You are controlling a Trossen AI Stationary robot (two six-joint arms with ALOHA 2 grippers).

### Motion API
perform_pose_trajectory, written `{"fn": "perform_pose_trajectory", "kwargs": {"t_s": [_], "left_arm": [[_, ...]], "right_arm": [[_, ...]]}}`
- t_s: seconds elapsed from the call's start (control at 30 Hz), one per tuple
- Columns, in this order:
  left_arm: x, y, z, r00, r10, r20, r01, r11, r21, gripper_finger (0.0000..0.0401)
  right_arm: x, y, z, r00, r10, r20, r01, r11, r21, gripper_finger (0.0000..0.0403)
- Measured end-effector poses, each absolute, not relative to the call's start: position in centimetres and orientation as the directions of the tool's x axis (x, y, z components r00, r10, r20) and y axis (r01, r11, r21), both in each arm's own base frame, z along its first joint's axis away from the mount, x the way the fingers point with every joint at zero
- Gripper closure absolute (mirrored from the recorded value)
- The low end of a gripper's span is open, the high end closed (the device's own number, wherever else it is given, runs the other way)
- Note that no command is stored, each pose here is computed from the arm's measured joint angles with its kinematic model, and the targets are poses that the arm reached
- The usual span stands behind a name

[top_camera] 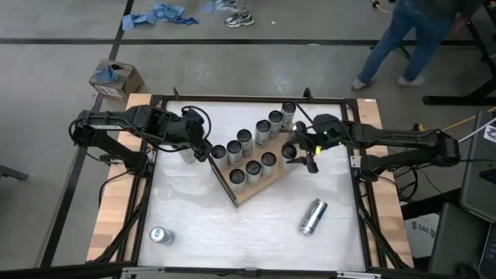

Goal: Place canned beverage on shelf
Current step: Put the white yellow soda can on the shelf

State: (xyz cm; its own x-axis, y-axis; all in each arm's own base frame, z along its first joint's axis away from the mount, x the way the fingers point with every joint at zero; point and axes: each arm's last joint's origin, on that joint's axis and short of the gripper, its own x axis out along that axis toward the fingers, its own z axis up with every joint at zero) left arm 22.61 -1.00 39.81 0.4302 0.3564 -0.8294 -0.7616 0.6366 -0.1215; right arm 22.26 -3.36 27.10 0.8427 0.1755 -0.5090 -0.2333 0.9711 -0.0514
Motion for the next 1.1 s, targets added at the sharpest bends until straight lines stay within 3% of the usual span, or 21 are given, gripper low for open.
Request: {"fn": "perform_pose_trajectory", "kwargs": {"t_s": [1.1], "left_arm": [[22.7, -1.0, 39.9, 0.442, 0.356, -0.823, -0.757, 0.641, -0.129, 0.0022]], "right_arm": [[24.7, -4.4, 24.9, 0.843, 0.235, -0.484, -0.282, 0.959, -0.024, 0.0148]]}}
